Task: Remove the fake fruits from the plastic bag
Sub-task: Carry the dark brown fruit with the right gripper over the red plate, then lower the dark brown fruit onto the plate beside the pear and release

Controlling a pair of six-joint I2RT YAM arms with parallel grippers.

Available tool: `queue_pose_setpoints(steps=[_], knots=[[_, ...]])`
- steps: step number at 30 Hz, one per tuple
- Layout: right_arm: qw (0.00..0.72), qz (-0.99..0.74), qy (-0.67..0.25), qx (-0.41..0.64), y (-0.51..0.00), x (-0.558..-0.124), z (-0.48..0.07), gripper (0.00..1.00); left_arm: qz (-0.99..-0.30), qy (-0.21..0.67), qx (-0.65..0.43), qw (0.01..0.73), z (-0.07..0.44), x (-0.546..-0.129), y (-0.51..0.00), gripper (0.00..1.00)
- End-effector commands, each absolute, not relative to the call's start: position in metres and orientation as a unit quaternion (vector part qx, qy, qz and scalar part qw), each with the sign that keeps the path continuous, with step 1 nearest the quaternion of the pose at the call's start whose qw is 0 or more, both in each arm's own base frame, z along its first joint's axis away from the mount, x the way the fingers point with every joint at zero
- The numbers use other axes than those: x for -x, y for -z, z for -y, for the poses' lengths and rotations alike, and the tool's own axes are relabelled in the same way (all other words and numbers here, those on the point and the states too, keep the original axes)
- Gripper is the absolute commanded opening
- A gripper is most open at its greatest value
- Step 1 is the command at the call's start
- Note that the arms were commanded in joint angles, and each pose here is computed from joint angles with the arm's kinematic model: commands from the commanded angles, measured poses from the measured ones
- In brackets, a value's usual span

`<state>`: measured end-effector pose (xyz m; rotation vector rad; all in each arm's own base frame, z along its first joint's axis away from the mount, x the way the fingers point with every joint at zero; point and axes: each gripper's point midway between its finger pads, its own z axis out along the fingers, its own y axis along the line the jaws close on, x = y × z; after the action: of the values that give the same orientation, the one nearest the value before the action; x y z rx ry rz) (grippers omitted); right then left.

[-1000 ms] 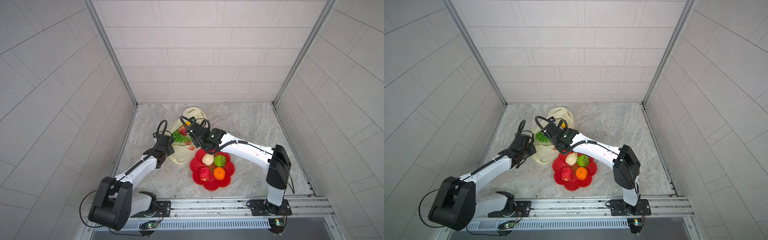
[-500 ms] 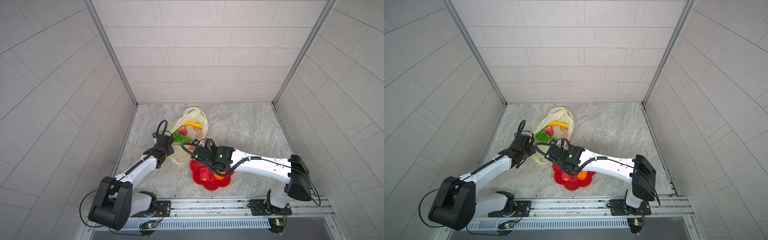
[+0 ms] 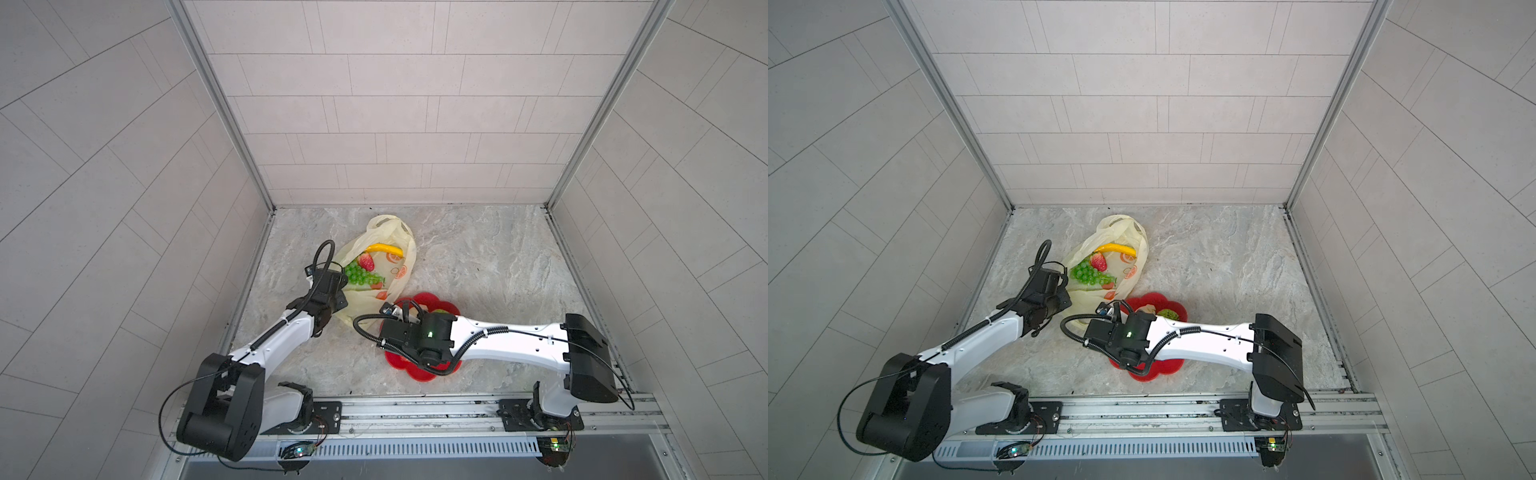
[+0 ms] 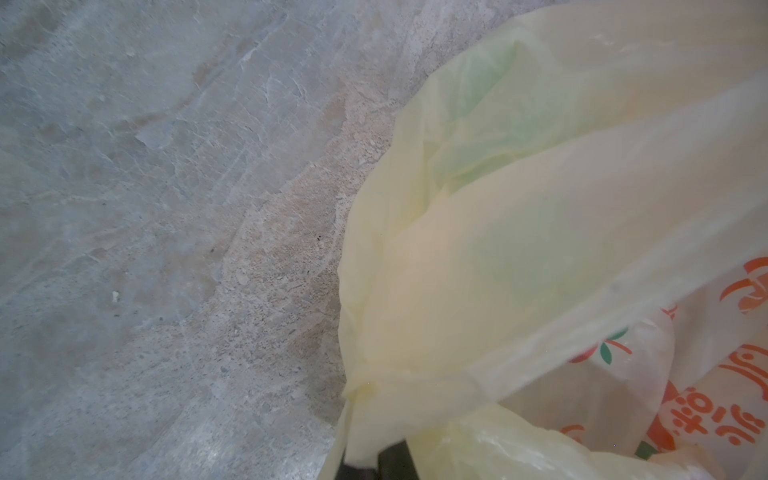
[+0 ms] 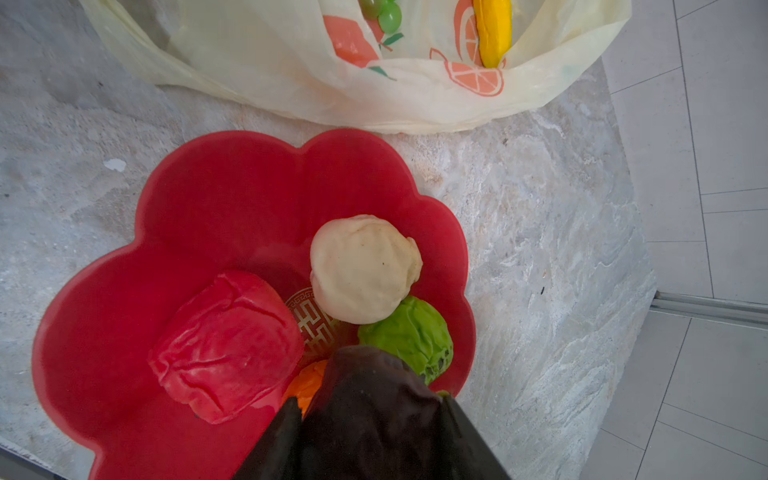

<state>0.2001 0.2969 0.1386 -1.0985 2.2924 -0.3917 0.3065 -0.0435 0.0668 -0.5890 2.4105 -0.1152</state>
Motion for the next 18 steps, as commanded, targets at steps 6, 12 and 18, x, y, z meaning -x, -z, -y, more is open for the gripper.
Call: queue_pose_setpoints(steps=[6, 12, 18], knots=[[0.250, -0.868, 0.147, 0.404, -0.114, -0.192, -0.299, 0.49, -0.916, 0.039, 0.219, 0.334, 0.043, -0.312, -0.078, 0.00], [0.240, -0.870, 0.161, 0.400, -0.103, -0.194, -0.296, 0.49, -0.916, 0.039, 0.219, 0.334, 0.043, -0.312, -0.077, 0.00], [0.227, -0.870, 0.170, 0.404, -0.089, -0.193, -0.298, 0.50, -0.916, 0.036, 0.219, 0.335, 0.042, -0.311, -0.078, 0.00]])
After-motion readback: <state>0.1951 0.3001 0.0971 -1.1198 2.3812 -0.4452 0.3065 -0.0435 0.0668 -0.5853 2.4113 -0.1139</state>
